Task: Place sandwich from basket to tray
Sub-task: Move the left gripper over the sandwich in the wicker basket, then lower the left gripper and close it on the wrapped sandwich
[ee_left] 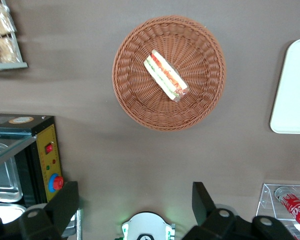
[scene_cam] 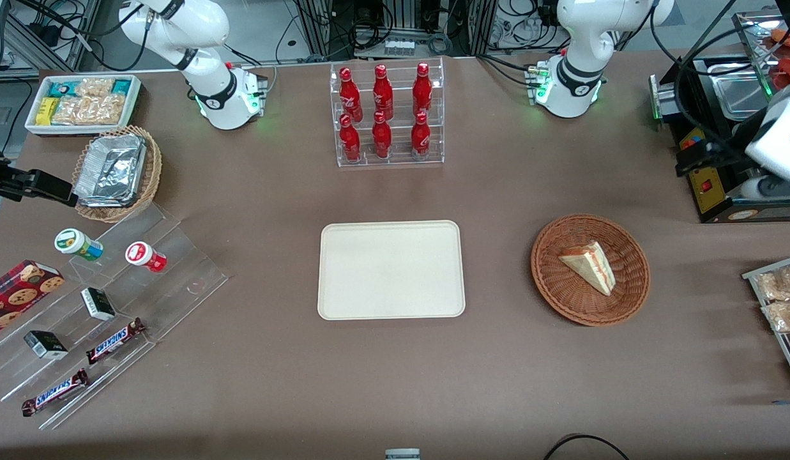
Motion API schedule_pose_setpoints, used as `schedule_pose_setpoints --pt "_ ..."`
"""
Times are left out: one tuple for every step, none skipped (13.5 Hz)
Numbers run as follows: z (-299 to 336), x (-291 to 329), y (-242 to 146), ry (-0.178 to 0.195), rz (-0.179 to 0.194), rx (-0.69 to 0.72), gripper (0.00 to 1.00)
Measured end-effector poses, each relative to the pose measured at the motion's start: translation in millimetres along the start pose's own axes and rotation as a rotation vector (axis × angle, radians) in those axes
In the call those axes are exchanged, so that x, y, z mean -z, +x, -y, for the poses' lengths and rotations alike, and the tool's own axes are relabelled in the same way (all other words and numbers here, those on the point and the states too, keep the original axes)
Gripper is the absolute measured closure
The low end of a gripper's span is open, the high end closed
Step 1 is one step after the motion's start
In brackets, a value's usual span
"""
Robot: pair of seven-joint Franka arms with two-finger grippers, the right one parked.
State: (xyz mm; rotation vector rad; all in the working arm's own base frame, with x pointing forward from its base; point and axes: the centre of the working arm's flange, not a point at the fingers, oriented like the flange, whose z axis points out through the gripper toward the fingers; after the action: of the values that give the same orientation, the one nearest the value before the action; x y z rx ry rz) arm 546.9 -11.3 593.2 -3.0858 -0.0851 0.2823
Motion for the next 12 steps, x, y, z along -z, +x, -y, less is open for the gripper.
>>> schedule_pose_setpoints --pt "-1.6 -17.4 11.6 0.000 -0.001 0.022 0.00" --pt "-3.3 -36.6 22.2 0.000 -0.009 0.048 0.00" --pt "-4.5 -57.5 30.7 0.003 -0.019 0.076 0.00" --pt "-5.3 -79.8 38.0 0.010 -0.038 0.114 0.00" --pt "-6.2 -101.7 43.9 0.014 -0.067 0.175 0.00" --pt "-8.4 -123.6 48.0 0.008 -0.097 0.248 0.00" --pt "-12.2 -144.7 50.0 -0.001 -0.121 0.315 0.00" --pt "-18.6 -165.8 49.9 -0.010 -0.138 0.375 0.00" --pt "-25.1 -184.5 48.2 -0.018 -0.147 0.424 0.00" --pt "-30.2 -202.1 46.0 -0.028 -0.157 0.474 0.00" --pt "-33.7 -216.4 43.8 -0.038 -0.170 0.519 0.00" --pt "-37.0 -228.1 41.4 -0.048 -0.181 0.552 0.00"
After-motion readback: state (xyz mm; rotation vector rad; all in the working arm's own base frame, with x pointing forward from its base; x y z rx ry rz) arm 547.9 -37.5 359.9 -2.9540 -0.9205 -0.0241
